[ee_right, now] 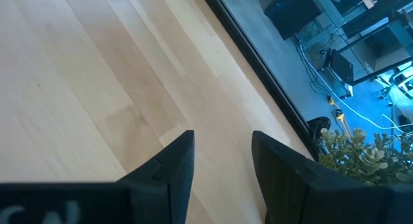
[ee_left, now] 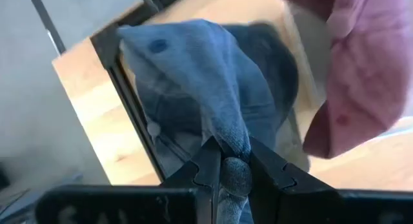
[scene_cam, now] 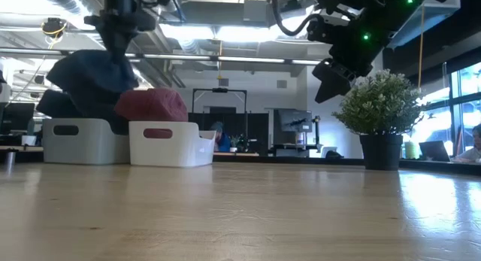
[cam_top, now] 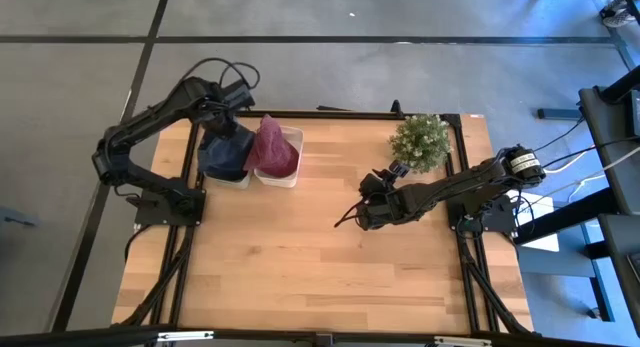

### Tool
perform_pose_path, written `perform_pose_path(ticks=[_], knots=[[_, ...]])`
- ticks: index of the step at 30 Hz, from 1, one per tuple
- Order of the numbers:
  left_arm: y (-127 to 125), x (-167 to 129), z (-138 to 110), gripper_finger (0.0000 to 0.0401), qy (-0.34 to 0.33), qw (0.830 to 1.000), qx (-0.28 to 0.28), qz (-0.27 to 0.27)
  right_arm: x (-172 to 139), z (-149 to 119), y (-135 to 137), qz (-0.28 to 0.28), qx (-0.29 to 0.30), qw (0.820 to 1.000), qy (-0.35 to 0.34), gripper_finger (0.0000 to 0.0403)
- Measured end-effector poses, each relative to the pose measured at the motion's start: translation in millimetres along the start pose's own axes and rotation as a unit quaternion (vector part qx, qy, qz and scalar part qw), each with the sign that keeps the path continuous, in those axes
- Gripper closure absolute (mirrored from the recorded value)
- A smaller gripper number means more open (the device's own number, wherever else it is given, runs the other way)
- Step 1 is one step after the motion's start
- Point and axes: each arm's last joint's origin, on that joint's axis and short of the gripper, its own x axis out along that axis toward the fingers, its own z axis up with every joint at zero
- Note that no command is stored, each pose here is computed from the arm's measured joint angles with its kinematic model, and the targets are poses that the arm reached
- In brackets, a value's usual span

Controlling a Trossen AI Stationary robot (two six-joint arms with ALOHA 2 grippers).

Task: Pick & Place hat
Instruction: Put the blue cap into the gray bin

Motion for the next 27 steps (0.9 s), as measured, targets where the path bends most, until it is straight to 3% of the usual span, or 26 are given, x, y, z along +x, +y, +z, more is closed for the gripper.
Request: perform_pose_path(ticks=[3, 14, 27], knots=[[-2.4, 6.2, -2.1, 0.0357, 0.019, 1.000, 0.011, -0.008, 0.0, 0.3, 0.2, 0.001, 0.002, 1.000, -0.001, 0.0247], [2.4, -5.1, -1.9, 0.0357, -0.006, 1.000, 0.025, -0.015, 0.0, 2.1, 1.5, 0.006, 0.013, 1.000, -0.006, 0.0247], [25.4, -8.2, -2.2, 0.0357, -0.019, 1.000, 0.021, 0.000, -0.1, 3.9, 3.5, 0.022, 0.026, 0.999, -0.006, 0.0247]])
